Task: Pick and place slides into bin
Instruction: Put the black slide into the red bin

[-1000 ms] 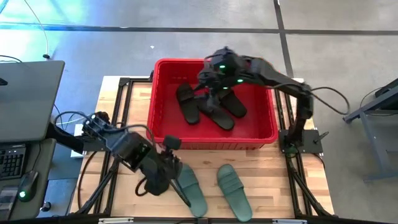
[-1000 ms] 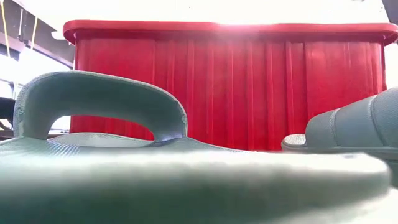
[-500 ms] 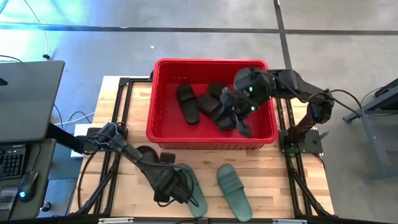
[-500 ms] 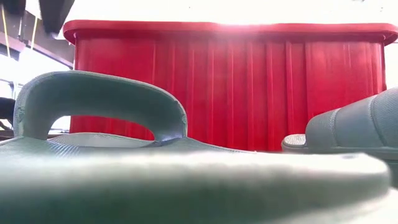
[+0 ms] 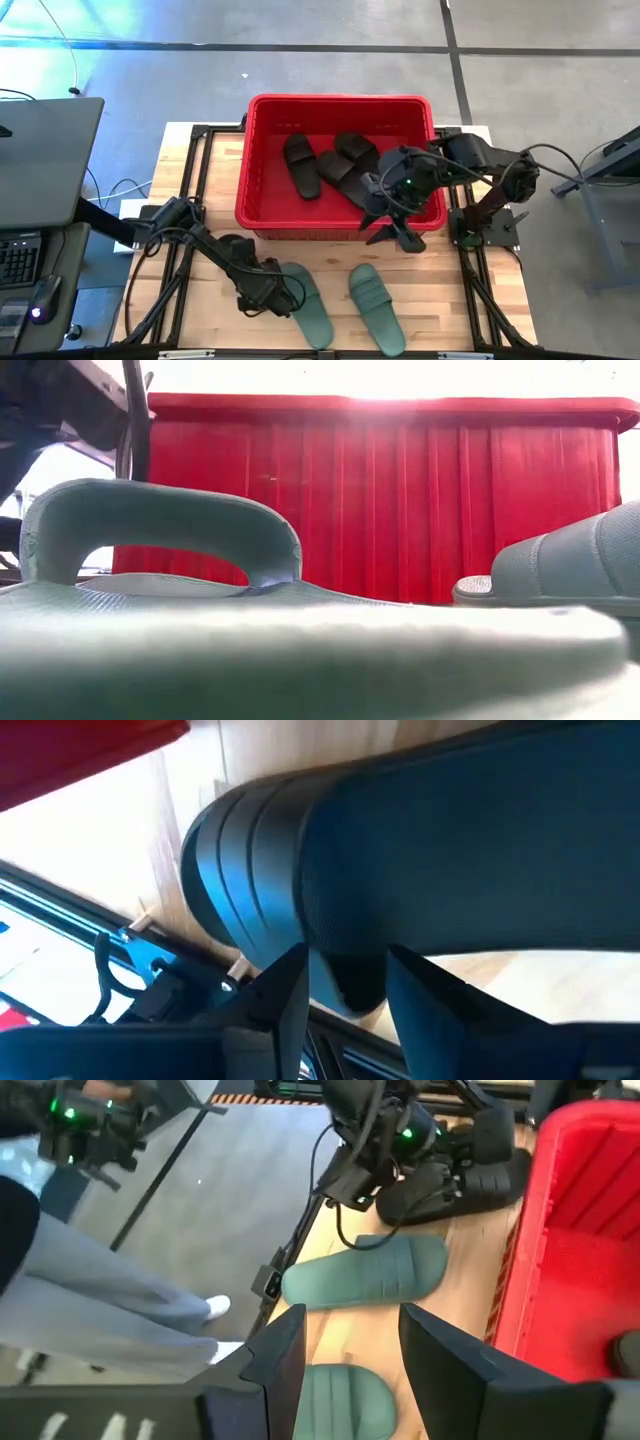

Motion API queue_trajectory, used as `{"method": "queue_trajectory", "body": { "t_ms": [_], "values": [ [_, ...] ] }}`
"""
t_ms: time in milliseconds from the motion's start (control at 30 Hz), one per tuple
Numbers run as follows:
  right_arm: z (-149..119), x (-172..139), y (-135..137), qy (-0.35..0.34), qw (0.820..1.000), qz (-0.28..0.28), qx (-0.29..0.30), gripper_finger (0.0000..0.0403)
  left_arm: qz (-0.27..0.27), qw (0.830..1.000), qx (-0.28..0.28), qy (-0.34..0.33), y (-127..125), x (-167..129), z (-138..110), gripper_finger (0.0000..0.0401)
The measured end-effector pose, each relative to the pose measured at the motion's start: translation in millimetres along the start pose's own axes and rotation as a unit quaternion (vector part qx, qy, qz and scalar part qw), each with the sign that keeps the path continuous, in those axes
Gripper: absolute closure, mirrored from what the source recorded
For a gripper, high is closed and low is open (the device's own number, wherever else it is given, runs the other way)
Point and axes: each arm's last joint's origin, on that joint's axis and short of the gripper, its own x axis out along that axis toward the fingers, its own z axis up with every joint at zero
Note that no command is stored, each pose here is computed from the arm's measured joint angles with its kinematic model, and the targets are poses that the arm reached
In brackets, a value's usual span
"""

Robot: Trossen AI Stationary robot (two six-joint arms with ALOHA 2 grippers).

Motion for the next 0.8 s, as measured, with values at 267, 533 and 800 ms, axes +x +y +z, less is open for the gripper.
{"method": "queue_trajectory", "body": {
  "t_ms": [267, 533, 800],
  "values": [
    [0.1, 0.3, 0.3, 0.0, 0.999, -0.001, -0.037, 0.0253, 0.034, 0.998, -0.042, -0.017, 2.2, 7.2, 0.4, 0.0268],
    [0.0, 0.3, 0.4, 0.0, 0.999, 0.002, -0.041, 0.0252, 0.067, 0.991, -0.101, 0.049, 6.2, 39.4, -7.6, 0.0268],
    [-0.5, 0.3, 0.7, 0.003, 0.999, 0.007, -0.041, 0.0254, 0.059, 0.991, -0.118, 0.032, 5.0, 32.2, -5.3, 0.0359]
  ]
}}
